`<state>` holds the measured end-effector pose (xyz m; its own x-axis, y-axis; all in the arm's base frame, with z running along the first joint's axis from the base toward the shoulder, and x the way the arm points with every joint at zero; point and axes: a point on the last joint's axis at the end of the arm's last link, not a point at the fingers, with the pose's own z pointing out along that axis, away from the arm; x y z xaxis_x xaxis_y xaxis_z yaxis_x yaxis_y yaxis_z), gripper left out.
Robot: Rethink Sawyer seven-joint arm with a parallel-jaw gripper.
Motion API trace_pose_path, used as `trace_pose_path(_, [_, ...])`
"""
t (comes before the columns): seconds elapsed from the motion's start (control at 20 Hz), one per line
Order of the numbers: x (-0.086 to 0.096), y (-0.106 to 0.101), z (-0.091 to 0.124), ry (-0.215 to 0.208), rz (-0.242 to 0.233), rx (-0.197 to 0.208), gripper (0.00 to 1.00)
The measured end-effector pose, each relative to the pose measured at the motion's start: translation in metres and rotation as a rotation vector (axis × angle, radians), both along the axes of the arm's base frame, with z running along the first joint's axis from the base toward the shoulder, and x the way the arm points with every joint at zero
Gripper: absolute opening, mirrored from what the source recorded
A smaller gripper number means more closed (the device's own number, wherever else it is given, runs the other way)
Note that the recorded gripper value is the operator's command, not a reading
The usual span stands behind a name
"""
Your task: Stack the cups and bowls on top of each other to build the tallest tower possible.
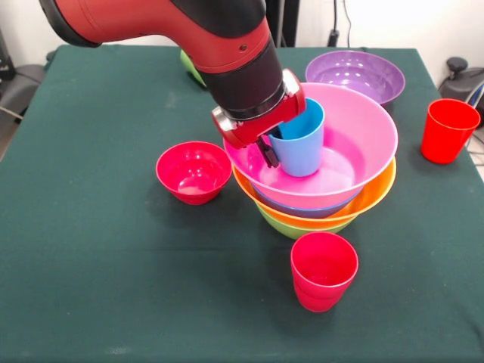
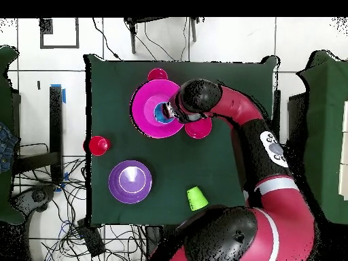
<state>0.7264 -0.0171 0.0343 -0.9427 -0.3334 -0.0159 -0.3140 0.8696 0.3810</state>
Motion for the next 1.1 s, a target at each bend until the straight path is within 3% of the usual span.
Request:
trace_pose_path(0.55, [-0.0009, 0.0017, -0.0008, 0.003, 0.002, -0.004, 0.00])
trace_pose_path(1.1, [0.0017, 0.0008, -0.0010, 0.008, -0.024, -0.008, 0.00])
